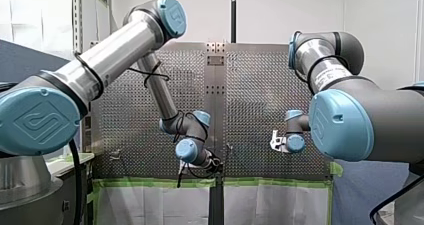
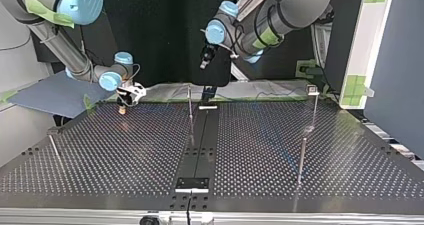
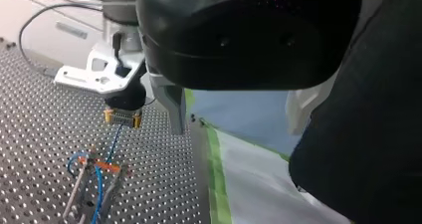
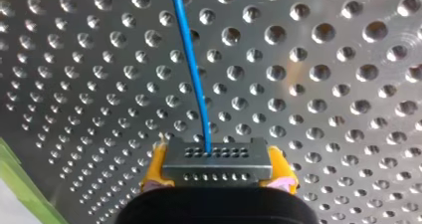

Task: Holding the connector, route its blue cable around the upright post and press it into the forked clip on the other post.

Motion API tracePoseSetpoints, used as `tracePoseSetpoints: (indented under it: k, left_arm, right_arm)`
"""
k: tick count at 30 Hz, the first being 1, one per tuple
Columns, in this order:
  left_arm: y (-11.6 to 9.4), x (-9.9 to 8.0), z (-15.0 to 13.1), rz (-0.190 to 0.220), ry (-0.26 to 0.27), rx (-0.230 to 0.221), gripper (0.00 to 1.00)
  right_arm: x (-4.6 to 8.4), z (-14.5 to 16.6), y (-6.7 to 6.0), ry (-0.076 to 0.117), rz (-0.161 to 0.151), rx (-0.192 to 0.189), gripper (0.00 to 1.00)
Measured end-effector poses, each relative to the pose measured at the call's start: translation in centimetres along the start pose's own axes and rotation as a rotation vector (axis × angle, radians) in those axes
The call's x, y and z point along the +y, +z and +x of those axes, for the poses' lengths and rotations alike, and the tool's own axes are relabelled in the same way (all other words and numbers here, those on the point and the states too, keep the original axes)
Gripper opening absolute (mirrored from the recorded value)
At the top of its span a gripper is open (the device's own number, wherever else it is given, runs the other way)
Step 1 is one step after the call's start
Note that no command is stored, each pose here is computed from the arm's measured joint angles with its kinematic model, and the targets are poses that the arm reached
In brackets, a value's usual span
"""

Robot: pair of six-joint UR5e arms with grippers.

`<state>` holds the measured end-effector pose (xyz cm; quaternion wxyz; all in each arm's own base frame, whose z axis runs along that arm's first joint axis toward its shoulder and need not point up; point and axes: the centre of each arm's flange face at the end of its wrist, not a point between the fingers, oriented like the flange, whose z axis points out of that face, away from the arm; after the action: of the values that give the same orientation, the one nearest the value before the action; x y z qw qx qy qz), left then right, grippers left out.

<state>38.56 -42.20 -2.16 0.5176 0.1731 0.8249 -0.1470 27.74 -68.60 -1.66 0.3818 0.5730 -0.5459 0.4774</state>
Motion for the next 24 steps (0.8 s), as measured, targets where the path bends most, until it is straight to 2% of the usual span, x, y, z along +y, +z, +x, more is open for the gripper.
tracePoseSetpoints:
  k: [3, 7, 19, 24]
  left_arm:
    - [-1.0, -0.2, -0.4, -0.015, 0.012, -0.019, 1.0]
    - [-2.2, -0.4, -1.1, -0.025, -0.006, -0.05, 1.0]
    - [-5.9, -0.4, -3.5, -0.003, -0.123, -0.151, 1.0]
    - [-7.3, -0.5, -4.3, 0.005, -0.123, -0.193, 1.0]
  right_arm:
    - [-0.1, -0.1, 0.0, 0.002, 0.004, 0.0, 0.0]
    - [-0.1, -0.5, 0.0, 0.001, 0.007, -0.005, 0.0]
    - [-0.2, -0.8, 0.0, 0.0, 0.008, -0.007, 0.0]
    - [0.1, -0.8, 0.0, 0.001, -0.004, -0.009, 0.0]
